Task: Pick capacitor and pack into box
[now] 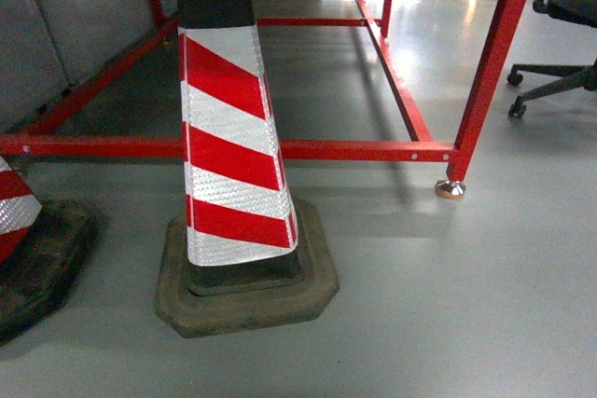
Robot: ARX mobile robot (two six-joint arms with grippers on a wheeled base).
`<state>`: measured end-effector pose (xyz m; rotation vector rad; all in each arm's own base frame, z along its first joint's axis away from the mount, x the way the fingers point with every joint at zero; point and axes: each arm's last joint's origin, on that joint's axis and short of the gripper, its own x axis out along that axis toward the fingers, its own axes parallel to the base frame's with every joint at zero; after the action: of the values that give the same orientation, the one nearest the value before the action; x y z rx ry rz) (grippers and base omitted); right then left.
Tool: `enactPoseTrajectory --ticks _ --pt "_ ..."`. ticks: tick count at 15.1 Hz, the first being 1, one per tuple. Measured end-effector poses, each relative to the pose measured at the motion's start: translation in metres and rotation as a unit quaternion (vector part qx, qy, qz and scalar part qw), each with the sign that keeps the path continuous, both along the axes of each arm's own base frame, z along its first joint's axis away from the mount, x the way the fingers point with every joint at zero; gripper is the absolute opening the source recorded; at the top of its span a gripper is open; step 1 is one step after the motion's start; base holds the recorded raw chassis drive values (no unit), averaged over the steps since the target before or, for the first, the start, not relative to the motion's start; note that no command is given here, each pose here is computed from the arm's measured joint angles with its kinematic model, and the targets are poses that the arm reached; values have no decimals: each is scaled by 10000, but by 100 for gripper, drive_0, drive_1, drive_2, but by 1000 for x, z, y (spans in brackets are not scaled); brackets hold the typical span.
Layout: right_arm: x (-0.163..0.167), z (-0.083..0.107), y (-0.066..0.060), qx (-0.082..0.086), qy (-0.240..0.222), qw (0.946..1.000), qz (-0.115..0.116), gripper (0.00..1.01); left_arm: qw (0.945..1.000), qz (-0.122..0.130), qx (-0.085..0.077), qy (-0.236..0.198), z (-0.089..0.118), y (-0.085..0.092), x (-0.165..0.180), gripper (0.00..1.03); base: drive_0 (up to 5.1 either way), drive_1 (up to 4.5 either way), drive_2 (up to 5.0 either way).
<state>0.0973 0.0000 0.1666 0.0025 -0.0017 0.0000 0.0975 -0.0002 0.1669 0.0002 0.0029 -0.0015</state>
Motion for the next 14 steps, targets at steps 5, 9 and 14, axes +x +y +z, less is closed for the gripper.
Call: enactPoseTrajectory --ticks 5,9,14 --pt "0 0 0 2 4 10000 0 98 10000 -4 0 6 0 0 0 44 0 0 0" --pt "0 0 0 8 -4 10000 -4 98 10000 -8 2 6 0 0 0 44 0 0 0" --pt "0 0 0 -4 -2 10000 4 98 10000 2 0 2 0 0 0 44 0 0 0"
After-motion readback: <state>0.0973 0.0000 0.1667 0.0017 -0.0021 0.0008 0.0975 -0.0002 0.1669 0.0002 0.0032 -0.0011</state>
